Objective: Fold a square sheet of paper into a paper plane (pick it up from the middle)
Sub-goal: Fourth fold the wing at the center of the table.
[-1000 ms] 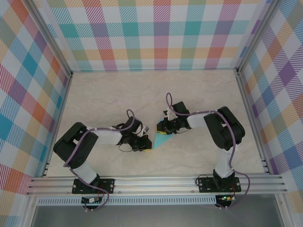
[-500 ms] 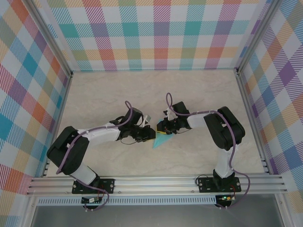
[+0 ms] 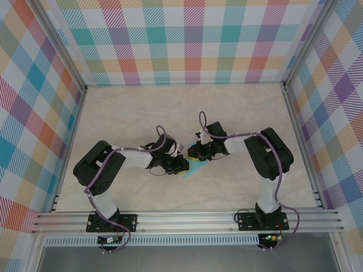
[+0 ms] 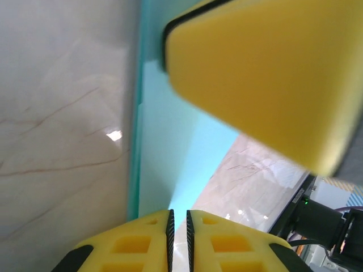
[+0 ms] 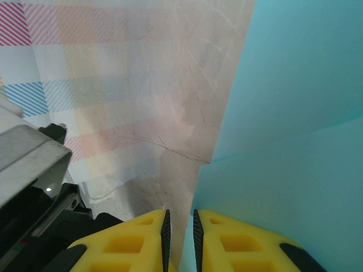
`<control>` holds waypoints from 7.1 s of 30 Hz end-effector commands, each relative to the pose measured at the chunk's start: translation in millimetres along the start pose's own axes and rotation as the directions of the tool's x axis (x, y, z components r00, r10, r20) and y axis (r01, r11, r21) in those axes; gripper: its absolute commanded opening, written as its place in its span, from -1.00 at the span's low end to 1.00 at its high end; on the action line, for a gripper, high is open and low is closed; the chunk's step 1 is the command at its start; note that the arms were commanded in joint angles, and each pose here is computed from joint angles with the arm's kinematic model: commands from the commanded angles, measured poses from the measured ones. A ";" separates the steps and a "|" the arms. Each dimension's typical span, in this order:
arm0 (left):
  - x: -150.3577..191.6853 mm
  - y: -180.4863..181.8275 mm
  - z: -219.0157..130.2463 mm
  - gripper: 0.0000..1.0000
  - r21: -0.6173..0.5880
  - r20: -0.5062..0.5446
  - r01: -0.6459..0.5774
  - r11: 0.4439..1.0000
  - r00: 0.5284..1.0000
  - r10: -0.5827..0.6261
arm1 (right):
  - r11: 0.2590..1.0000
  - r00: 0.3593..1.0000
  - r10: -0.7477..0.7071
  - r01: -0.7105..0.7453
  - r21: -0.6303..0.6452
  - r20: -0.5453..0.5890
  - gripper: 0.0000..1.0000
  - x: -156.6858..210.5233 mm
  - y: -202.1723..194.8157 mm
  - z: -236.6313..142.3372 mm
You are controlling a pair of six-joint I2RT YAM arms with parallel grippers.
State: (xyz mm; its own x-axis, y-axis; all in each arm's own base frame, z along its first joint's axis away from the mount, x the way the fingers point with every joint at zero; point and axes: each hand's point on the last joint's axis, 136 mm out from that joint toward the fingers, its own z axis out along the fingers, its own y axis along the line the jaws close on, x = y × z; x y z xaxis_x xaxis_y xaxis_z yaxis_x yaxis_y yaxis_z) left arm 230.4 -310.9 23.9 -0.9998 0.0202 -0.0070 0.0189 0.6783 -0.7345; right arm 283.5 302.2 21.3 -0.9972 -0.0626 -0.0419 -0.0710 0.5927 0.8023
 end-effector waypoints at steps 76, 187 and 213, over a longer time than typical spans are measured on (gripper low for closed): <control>31.1 92.5 9.7 -1.00 -0.369 0.018 0.034 0.929 0.999 -0.029 | 0.992 0.995 -0.010 -0.003 0.130 0.099 -0.53 -8.2 19.5 -44.9; 43.1 110.2 12.9 -1.00 -0.420 -0.044 0.019 0.907 0.998 -0.042 | 0.986 0.999 0.046 -0.046 0.161 0.004 -0.76 17.5 -19.4 -8.4; 52.3 118.4 8.0 -1.00 -0.432 -0.049 0.019 0.902 0.998 -0.044 | 0.975 0.964 0.041 -0.096 0.199 0.264 -0.73 -95.3 -60.2 -78.1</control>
State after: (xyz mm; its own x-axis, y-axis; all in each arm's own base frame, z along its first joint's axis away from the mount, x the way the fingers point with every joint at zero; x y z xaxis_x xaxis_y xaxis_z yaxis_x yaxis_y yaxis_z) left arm 247.4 -314.7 11.9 -0.9813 0.0118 -0.1921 0.1396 0.7304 -0.6686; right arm 363.4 216.5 19.6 -0.9781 0.1744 -0.1139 0.0552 0.7445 0.6653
